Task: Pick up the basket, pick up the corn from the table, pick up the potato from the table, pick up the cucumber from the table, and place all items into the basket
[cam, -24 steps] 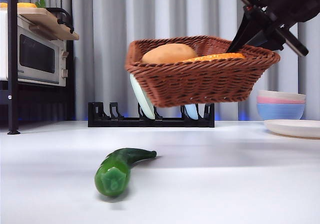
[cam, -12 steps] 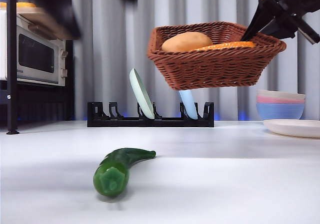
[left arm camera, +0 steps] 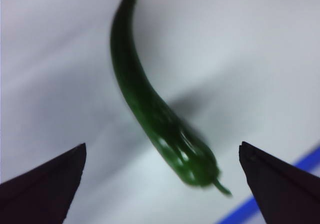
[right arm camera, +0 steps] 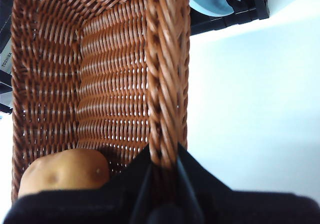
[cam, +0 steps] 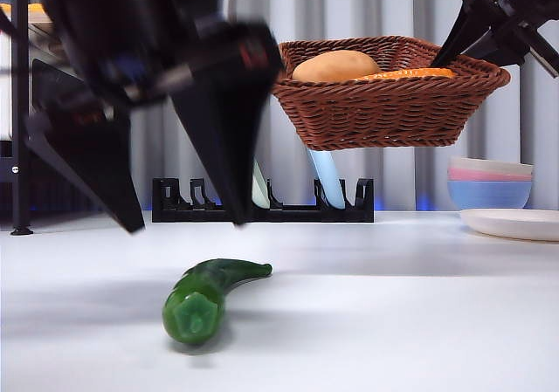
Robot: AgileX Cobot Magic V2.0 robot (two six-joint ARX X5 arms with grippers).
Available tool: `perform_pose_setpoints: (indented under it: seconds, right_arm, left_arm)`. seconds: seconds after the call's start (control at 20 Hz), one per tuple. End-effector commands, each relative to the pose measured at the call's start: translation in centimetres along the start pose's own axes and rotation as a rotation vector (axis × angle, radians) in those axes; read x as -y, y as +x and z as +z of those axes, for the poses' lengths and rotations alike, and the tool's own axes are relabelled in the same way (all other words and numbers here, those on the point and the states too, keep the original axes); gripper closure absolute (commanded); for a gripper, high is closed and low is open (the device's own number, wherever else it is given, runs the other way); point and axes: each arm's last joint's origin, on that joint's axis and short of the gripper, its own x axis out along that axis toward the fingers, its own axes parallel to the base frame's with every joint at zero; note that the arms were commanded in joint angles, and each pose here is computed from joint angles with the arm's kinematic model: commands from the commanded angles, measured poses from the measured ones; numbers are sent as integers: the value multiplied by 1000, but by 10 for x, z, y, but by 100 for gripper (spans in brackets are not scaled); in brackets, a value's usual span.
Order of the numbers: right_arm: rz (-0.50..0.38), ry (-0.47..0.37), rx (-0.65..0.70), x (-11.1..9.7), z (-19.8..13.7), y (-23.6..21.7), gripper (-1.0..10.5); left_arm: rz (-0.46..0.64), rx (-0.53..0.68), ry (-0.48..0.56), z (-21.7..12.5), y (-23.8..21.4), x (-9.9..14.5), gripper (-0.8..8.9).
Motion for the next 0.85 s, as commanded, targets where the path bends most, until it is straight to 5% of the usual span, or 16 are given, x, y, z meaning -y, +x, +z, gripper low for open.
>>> perform_pose_setpoints:
  seconds: [0.05,0.4,0.5,0.7,0.85]
  right_arm:
    - [23,-5,29,-4,6,-3,959]
    - [23,-6,29,-4,6,-3,959]
    - [23,-6,29,-4,6,-3,959]
    - [22,-5,29,-4,6,-3,959]
    - [22,-5,29,-4,6,-3,959]
  left_arm:
    - [-16,-24,-21,4,17,-3,252]
    - [3,-74,-49,11,48,-13,266]
    - [6,-85,-44,11,52,-14,386]
    - [4,-96,26,10,54,-13,848]
    - [-24,-141,77,6,54,-12,821]
